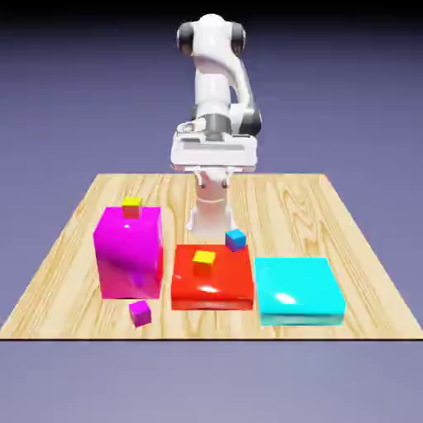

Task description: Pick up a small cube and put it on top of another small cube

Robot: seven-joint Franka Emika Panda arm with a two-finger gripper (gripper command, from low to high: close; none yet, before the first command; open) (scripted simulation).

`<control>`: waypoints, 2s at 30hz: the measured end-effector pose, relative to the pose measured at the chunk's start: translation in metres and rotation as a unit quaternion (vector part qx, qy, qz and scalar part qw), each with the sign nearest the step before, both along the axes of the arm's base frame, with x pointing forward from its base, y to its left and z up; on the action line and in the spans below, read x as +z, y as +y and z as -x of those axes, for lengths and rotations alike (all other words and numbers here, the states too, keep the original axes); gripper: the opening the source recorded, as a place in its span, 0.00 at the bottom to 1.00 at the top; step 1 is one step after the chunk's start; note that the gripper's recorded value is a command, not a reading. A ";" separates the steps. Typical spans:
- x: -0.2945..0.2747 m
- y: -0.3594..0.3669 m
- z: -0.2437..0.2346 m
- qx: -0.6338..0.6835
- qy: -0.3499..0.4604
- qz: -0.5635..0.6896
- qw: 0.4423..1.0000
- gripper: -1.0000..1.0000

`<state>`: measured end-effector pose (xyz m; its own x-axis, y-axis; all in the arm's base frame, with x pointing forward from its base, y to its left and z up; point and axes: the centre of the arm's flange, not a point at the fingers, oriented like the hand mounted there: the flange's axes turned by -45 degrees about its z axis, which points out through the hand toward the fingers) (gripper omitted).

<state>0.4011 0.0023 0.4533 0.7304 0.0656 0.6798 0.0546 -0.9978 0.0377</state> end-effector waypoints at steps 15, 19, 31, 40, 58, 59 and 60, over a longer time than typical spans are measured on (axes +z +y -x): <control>-0.103 -0.046 -0.123 0.063 0.296 0.065 0.951 0.50; -0.139 -0.060 -0.146 0.079 0.372 0.085 0.921 0.50; -0.248 -0.104 -0.186 0.115 0.586 0.147 0.789 0.50; -0.320 -0.127 -0.195 0.124 0.722 0.191 0.654 0.50; -0.322 -0.116 -0.188 0.100 0.741 0.152 0.646 0.00; -0.315 -0.111 -0.185 0.089 0.739 0.137 0.653 0.00; -0.307 -0.106 -0.181 0.079 0.737 0.122 0.660 0.00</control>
